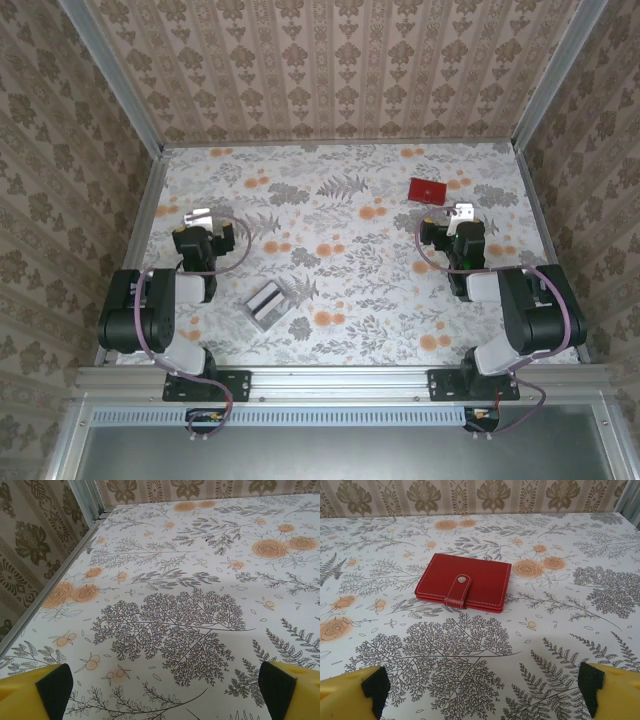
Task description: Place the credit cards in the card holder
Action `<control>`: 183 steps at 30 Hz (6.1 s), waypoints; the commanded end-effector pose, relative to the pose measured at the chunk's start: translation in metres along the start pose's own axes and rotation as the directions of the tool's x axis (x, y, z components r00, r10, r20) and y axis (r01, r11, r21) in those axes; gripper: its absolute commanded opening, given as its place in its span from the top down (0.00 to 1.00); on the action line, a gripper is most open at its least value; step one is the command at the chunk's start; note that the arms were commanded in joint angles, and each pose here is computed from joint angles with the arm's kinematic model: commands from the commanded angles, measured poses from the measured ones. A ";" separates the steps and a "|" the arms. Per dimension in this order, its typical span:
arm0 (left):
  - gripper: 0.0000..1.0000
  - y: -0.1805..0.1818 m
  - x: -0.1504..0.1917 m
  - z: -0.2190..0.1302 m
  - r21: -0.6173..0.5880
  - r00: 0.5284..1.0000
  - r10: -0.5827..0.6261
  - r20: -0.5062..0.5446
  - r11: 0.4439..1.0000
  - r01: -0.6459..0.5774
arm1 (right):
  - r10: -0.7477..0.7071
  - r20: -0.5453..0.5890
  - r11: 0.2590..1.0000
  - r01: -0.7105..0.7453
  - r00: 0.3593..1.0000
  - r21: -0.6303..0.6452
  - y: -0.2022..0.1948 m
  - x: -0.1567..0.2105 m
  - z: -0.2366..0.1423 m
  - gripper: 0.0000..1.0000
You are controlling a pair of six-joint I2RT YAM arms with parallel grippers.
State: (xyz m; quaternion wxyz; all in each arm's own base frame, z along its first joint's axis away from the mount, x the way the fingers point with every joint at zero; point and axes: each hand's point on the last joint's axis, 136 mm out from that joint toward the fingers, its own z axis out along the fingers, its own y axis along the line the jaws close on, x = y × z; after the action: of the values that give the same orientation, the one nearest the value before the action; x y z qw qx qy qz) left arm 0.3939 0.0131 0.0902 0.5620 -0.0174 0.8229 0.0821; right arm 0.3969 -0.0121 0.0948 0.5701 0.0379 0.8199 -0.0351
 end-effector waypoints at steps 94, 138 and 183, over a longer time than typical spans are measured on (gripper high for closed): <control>0.00 -0.043 0.045 -0.158 -0.082 0.402 -0.374 -0.836 0.809 0.582 | 0.455 -0.869 0.715 -0.660 0.192 0.229 0.383 0.119 -0.220 0.92; 0.00 -0.053 0.050 -0.158 -0.041 0.363 -0.314 -0.877 0.802 0.595 | -0.064 -0.822 0.910 -0.305 0.566 -0.281 0.193 -0.020 -0.014 0.59; 0.00 -0.039 0.034 -0.170 0.009 0.532 -0.380 -0.756 0.807 0.590 | 0.134 -0.788 0.985 0.010 0.602 0.175 0.017 0.014 0.126 0.70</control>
State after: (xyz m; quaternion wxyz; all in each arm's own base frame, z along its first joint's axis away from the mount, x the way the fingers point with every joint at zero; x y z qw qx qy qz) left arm 0.2308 -0.0527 0.1185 0.1848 -0.1973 0.9391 -0.2120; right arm 0.5240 -0.0032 0.0330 0.1541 0.1330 0.9776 -0.0540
